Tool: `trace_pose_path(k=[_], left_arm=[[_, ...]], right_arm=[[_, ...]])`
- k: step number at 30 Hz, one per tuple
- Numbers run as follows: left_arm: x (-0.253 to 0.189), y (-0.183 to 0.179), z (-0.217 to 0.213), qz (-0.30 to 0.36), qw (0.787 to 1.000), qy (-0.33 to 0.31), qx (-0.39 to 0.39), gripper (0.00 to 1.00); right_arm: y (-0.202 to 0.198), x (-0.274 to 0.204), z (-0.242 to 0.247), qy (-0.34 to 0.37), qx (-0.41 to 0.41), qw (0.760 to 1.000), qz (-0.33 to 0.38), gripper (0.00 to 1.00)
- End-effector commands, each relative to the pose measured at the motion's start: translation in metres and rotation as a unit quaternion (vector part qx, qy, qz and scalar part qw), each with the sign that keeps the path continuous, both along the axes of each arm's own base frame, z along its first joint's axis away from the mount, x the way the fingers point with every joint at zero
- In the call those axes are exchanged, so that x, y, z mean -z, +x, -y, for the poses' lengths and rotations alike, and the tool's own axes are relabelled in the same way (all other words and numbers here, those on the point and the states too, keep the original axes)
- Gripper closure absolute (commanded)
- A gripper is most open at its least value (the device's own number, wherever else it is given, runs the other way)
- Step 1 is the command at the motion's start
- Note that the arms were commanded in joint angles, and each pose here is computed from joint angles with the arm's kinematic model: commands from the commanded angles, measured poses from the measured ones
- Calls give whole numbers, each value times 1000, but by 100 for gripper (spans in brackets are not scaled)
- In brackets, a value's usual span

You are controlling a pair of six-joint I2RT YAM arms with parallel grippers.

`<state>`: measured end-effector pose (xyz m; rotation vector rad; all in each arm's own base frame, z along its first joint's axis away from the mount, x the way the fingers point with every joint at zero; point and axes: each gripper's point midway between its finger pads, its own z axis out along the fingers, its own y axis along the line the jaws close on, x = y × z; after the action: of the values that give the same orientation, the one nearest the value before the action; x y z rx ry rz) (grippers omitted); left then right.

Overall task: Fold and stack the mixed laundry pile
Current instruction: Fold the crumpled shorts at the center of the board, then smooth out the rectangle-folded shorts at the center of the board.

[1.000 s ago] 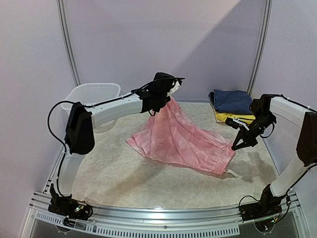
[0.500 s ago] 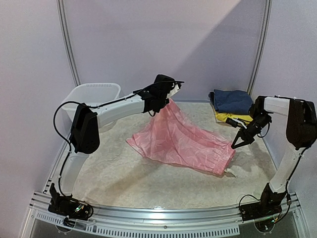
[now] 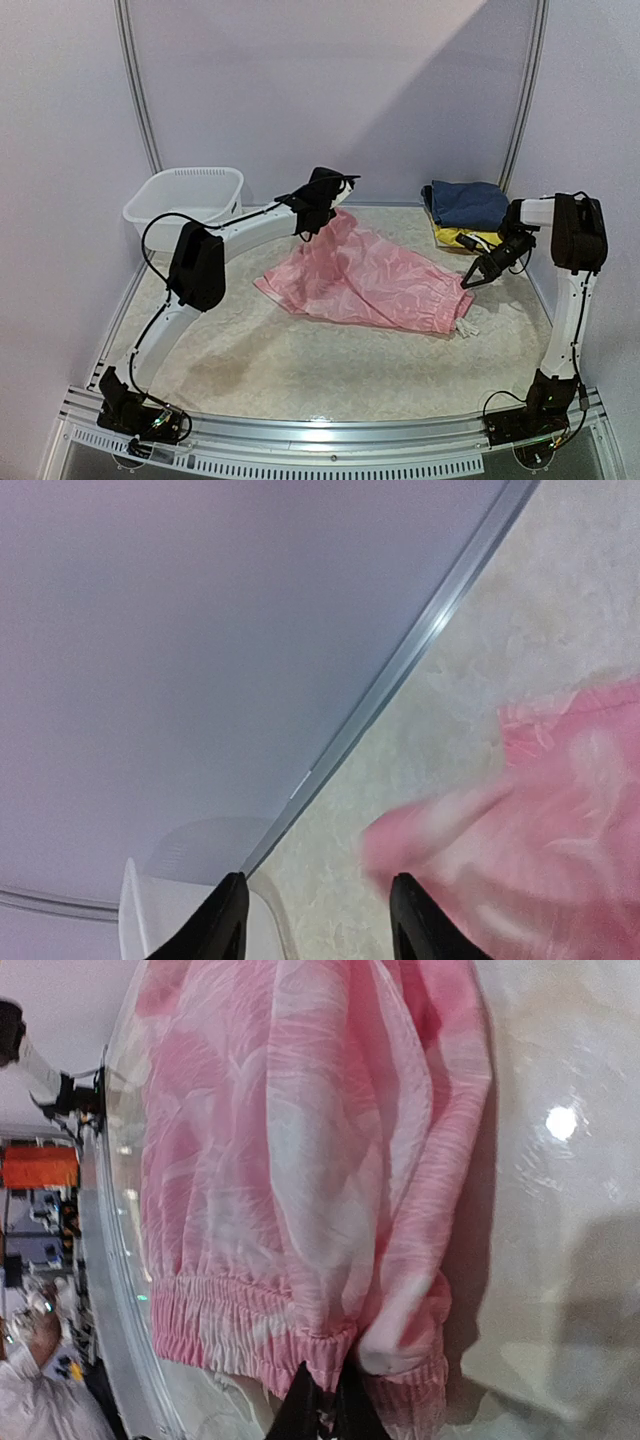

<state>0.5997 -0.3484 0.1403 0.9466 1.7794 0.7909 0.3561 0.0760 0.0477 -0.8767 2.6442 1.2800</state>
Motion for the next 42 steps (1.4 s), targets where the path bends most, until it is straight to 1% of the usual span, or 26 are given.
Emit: trace_pose_path(k=[1,2,3,4,6,8,10,11,14,15,16,18,20,23,25,27,31,32,34,39,42], left_arm=[[-14,7,-17,12,998,-47,-36,40],[-20,3,-20,11,998,-48,-43,35],[-32,-2,-25,12,997,-54,-49,32],[-43,-9,-29,8,996,-67,-54,30],[-58,-28,-38,-13,993,-103,-63,27],[-64,-53,-50,-46,985,-147,-75,27],[-72,-84,-61,-87,972,-204,-79,28],[-68,-98,-63,-110,964,-230,-78,29],[-48,-137,-69,-182,935,-294,-82,35],[-30,-152,-69,-220,918,-318,-87,39],[-27,-157,-72,-232,910,-332,-92,42],[1,-173,-86,-266,880,-368,-142,47],[19,-182,-99,-278,851,-408,-179,49],[37,-182,-109,-272,809,-482,-201,51],[47,-177,-112,-272,784,-518,-209,53],[59,-173,-114,-276,765,-539,-219,53],[78,-164,-109,-291,739,-566,-220,53],[83,-162,-108,-295,734,-571,-221,53],[91,-158,-112,-291,731,-573,-229,53],[105,-154,-119,-286,738,-563,-239,56],[114,-154,-120,-290,738,-559,-244,56]], right_arm=[[-2,-5,-2,27,56,995,-82,79],[-1,-8,0,23,64,995,-75,73],[0,-9,4,15,75,995,-70,68],[0,-18,7,6,81,995,-51,65],[-2,-26,13,-15,90,995,-30,62],[-5,-35,19,-43,97,994,2,61],[-9,-40,24,-68,107,992,25,60],[-12,-46,27,-82,110,990,42,60],[-18,-51,36,-120,120,983,74,59],[-20,-54,36,-123,119,982,82,58],[-22,-59,35,-122,117,981,94,58],[-27,-69,31,-113,109,981,112,57],[-32,-73,23,-106,88,983,124,57],[-44,-66,6,-104,47,986,125,57],[-50,-56,-3,-112,18,985,129,59],[-50,-50,-10,-116,3,984,137,59],[-42,-49,-18,-112,-7,984,141,60],[-39,-50,-19,-112,-9,983,144,61],[-34,-51,-22,-105,-10,984,145,62],[-22,-37,-28,-80,-15,990,115,64],[-13,-16,-27,-86,-13,992,91,65]])
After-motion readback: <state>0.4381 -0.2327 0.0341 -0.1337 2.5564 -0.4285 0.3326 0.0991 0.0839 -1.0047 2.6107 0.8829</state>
